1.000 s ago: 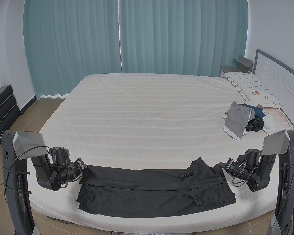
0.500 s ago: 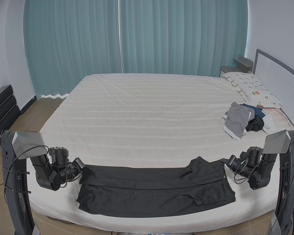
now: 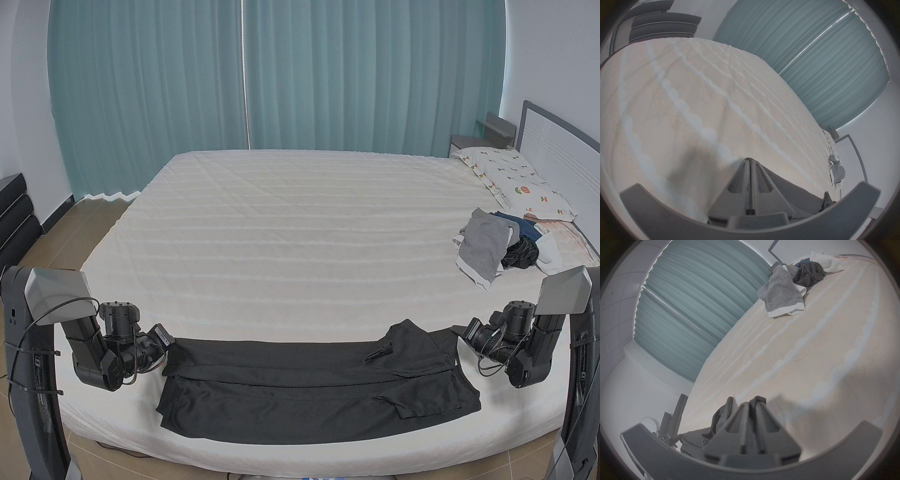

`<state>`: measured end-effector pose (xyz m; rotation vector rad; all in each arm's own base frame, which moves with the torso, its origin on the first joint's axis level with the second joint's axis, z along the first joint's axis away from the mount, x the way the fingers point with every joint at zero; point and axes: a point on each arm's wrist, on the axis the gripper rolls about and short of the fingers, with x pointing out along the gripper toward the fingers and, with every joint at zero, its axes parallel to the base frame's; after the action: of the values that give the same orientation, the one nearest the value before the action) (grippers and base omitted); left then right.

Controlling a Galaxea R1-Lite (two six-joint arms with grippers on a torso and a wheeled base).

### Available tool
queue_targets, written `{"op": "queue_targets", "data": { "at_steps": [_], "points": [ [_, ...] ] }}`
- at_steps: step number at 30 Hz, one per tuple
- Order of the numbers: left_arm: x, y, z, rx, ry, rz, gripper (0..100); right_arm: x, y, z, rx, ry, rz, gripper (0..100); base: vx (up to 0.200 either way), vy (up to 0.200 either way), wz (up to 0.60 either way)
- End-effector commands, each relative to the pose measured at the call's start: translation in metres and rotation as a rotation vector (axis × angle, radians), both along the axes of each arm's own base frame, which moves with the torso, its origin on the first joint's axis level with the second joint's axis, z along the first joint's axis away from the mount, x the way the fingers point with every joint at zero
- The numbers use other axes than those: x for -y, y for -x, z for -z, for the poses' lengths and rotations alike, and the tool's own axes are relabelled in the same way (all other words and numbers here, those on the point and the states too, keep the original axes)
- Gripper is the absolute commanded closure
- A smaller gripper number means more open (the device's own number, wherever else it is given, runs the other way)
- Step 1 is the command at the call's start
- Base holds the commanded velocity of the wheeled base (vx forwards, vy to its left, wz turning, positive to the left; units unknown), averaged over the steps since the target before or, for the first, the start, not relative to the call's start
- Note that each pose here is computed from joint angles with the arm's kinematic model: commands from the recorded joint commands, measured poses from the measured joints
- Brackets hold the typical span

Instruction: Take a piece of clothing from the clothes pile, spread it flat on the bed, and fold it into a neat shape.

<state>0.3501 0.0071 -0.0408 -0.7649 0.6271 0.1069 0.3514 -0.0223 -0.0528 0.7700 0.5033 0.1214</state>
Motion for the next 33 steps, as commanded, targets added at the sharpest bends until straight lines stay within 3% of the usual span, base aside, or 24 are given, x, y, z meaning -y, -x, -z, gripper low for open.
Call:
{"op": "queue_targets", "data": {
  "at_steps": [1,7,12,18,33],
  "points": [
    [0.000,0.002,0.000,-0.005,0.001,0.003,0,0.000,0.001,0.001,-0.005,0.001,-0.002,0,0.000,0.000,0.00],
    [0.000,0.001,0.000,-0.002,0.003,0.000,0,-0.002,0.008,-0.023,0.045,0.003,-0.007,0,0.000,0.000,0.00],
    [-0.001,0.000,-0.001,0.002,0.008,-0.005,0,-0.031,0.018,-0.041,0.087,0.002,-0.096,0,0.000,0.000,0.00],
    [-0.001,0.001,-0.001,0.000,0.007,-0.006,0,-0.059,0.012,-0.021,0.062,0.031,-0.196,0,0.000,0.000,0.00],
    [-0.001,0.001,0.000,-0.001,0.006,-0.005,0,-0.055,0.012,0.005,-0.008,0.104,-0.249,0,0.000,0.000,0.00]
  ]
}}
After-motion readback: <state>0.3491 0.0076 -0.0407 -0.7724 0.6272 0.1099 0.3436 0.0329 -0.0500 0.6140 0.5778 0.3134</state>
